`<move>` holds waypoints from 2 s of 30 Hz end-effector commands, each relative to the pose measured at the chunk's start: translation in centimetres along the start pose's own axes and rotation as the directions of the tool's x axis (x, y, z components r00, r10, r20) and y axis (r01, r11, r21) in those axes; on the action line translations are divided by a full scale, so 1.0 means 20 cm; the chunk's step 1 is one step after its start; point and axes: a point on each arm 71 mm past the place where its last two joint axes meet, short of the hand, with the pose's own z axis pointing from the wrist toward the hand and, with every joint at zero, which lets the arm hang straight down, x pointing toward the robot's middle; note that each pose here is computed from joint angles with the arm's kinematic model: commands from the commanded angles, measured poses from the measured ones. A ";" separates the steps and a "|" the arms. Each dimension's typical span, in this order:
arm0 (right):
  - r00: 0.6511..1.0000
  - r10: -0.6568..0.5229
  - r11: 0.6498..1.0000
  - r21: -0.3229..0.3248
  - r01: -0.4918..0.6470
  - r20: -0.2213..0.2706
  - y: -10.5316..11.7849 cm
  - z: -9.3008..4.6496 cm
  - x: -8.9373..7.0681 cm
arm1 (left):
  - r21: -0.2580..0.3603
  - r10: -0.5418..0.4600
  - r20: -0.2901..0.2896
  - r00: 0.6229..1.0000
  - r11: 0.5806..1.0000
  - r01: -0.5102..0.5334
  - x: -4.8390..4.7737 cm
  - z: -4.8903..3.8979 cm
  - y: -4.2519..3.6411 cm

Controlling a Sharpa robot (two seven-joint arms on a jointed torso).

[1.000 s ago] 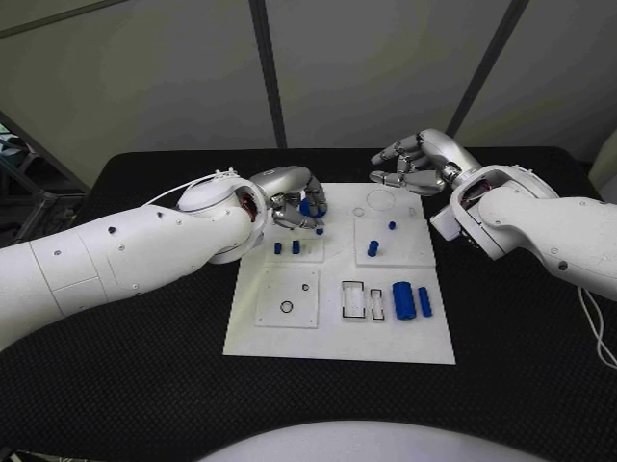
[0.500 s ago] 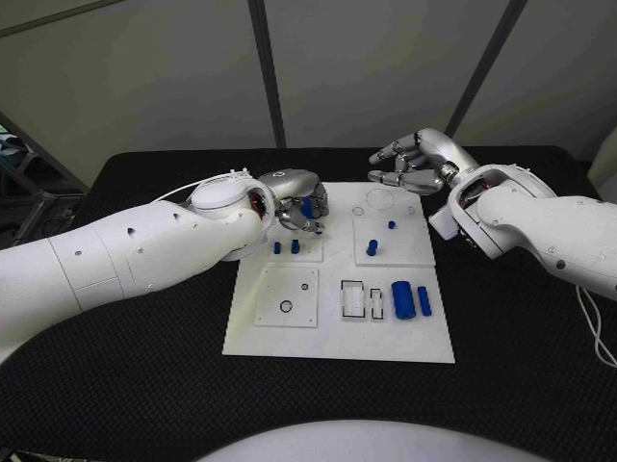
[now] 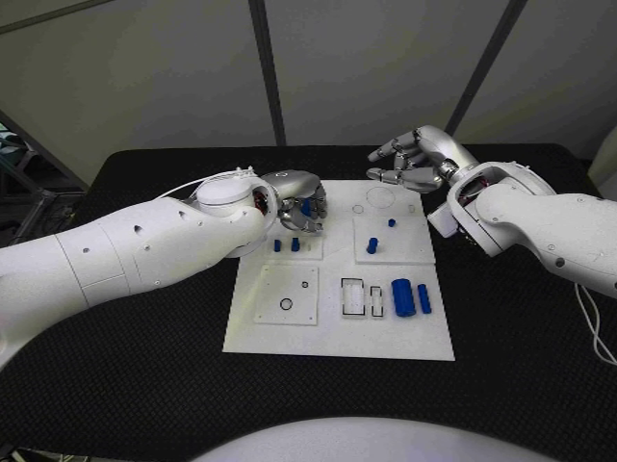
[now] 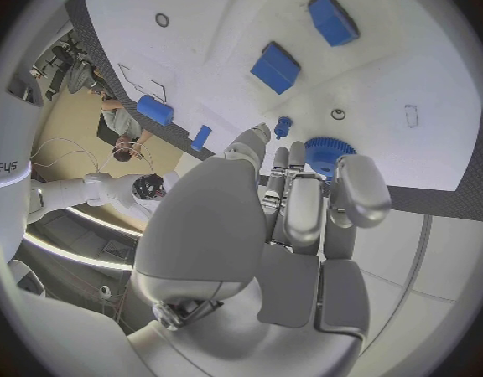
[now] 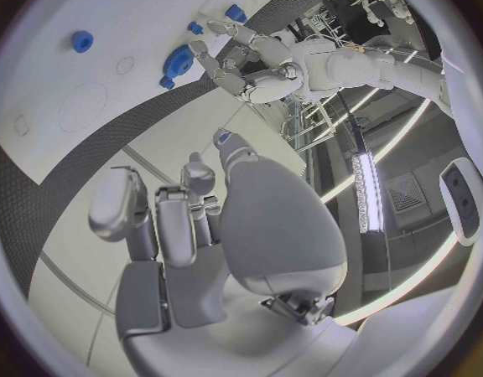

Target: Assemble the parts on the task board

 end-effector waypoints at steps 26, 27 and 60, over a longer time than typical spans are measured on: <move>1.000 0.000 1.000 -0.014 0.000 -0.010 0.02 0.01 0.01 | -0.019 0.017 -0.054 0.998 1.000 -0.018 0.040 0.036 0.013; 1.000 0.000 1.000 -0.014 0.000 -0.010 0.02 0.01 0.01 | -0.020 0.015 -0.056 0.998 1.000 -0.016 0.041 0.037 0.014; 1.000 -0.002 1.000 -0.014 0.002 -0.007 0.02 0.01 0.01 | -0.009 -0.081 0.044 0.996 0.997 0.081 -0.028 -0.039 0.056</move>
